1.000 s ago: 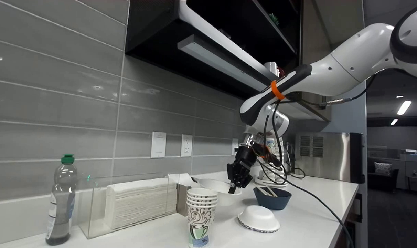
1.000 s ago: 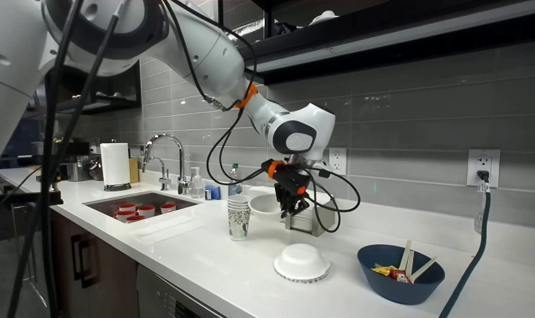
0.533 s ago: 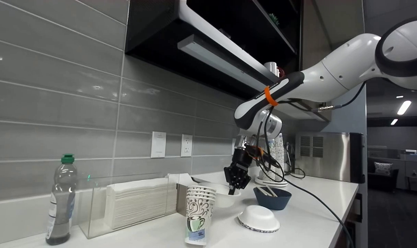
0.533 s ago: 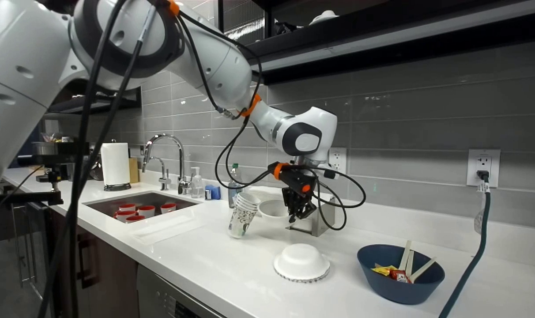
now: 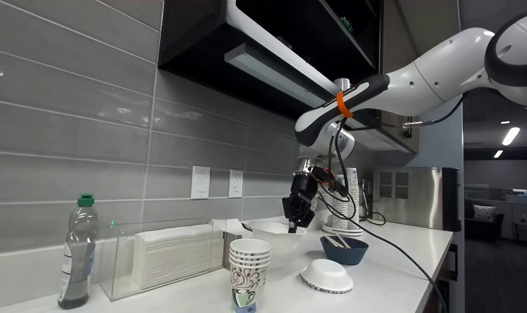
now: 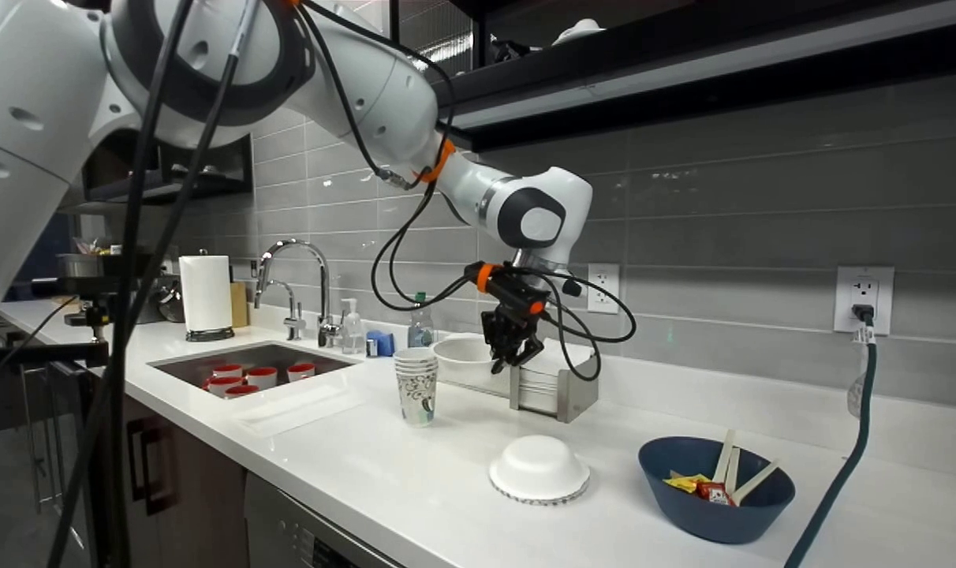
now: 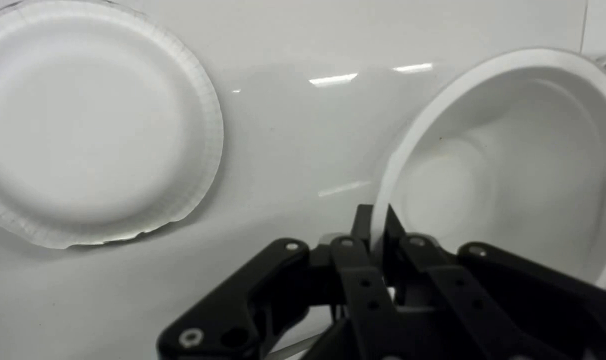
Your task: Pour the contents in the bowl into the blue bowl
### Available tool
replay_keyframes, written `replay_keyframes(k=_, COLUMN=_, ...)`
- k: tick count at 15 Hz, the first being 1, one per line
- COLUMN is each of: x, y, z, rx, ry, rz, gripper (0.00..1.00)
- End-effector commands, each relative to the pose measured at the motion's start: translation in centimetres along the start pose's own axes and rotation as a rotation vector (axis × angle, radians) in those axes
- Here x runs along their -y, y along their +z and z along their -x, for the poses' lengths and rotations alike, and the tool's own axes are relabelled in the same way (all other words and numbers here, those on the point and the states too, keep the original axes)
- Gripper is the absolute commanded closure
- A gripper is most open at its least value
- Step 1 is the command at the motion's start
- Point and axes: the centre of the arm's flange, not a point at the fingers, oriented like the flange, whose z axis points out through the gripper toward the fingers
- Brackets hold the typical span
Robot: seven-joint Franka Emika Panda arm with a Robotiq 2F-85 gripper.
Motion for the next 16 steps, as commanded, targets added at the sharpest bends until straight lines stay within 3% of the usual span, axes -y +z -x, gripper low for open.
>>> replay_keyframes(k=1, x=-0.4, y=-0.6, z=-0.6, rx=-0.021, ry=0.010, rz=0.027, gripper=0.99)
replay_keyframes(k=8, x=-5.6, y=3.7, z=-4.0, rx=-0.053, ry=0.156, rz=0.099, gripper=0.99)
replay_keyframes(k=11, x=-6.8, y=5.8, z=-4.7, rx=-0.034, ry=0.189, rz=0.080, gripper=0.99)
replay_keyframes(k=13, x=-6.9, y=6.9, z=-5.0, rx=-0.016, ry=0.205, rz=0.083, gripper=0.67)
replay_keyframes(k=16, x=-6.1, y=5.4, z=-4.3, rx=-0.046, ry=0.188, rz=0.077, gripper=0.48)
